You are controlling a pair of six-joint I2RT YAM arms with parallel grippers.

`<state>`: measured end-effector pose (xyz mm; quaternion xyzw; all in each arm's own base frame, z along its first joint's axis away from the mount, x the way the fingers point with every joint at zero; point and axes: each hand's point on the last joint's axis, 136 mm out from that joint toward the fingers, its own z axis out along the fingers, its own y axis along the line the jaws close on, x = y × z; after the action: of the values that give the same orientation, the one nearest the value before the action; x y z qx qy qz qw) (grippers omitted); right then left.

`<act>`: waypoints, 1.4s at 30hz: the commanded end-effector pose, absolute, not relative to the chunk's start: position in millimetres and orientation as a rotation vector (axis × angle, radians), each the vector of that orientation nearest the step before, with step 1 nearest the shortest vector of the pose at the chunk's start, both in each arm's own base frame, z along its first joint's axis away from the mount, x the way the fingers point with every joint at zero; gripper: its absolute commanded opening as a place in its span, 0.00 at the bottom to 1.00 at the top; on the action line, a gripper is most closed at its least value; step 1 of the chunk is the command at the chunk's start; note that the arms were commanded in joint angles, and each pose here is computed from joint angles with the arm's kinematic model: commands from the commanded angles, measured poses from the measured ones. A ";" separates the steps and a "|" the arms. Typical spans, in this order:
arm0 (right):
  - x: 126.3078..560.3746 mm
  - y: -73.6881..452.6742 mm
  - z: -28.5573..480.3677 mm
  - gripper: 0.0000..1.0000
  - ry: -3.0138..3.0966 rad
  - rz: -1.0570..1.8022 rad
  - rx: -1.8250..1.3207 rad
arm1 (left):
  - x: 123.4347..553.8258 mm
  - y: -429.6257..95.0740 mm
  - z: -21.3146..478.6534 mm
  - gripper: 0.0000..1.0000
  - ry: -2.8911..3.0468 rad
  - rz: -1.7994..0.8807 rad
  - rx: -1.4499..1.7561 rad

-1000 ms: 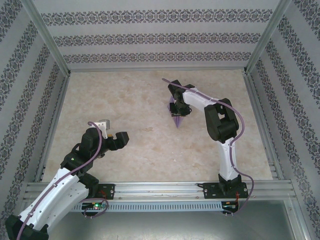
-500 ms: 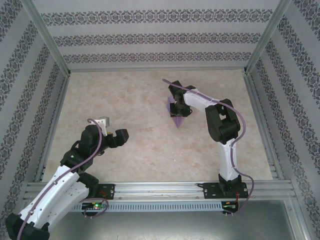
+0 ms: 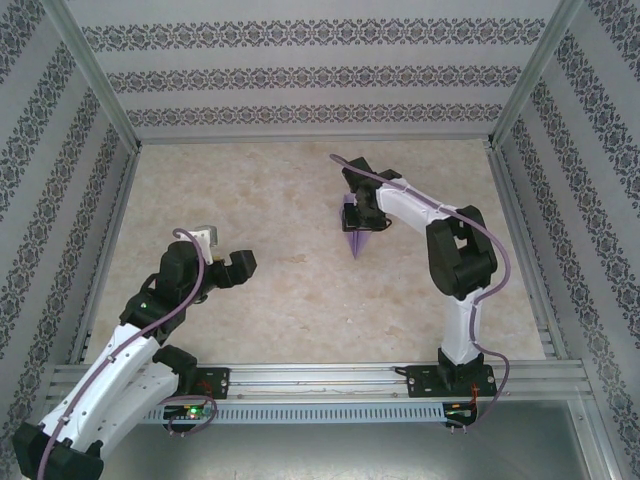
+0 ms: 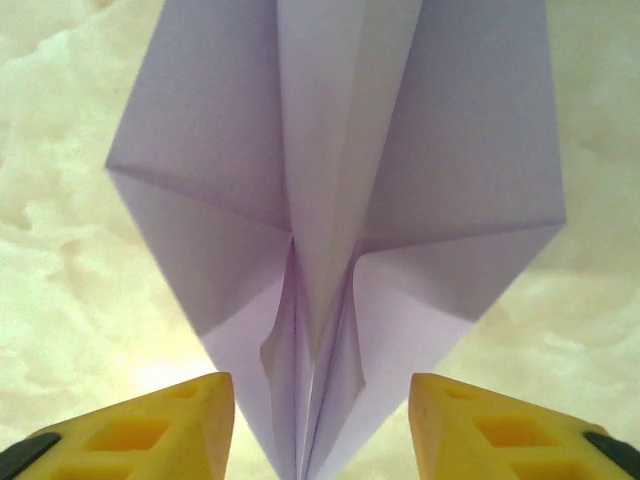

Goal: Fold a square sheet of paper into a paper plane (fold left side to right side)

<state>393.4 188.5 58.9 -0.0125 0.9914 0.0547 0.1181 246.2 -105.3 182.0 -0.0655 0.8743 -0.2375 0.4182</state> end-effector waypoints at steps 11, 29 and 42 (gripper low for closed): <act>348.2 139.7 150.6 0.82 2.621 0.136 -0.078 | 261.0 -56.3 219.1 0.99 2.089 -0.345 -0.212; 391.7 12.0 150.4 0.98 2.003 -0.055 0.002 | 301.3 56.2 172.8 0.99 1.970 0.101 -0.431; 395.8 13.8 112.0 0.98 1.824 0.068 -0.043 | 333.9 47.9 141.9 1.00 1.872 0.049 -0.263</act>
<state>382.4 4.9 73.0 0.0035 0.8455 0.0038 0.5340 316.0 53.4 118.4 -0.1476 0.8373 0.0347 0.5253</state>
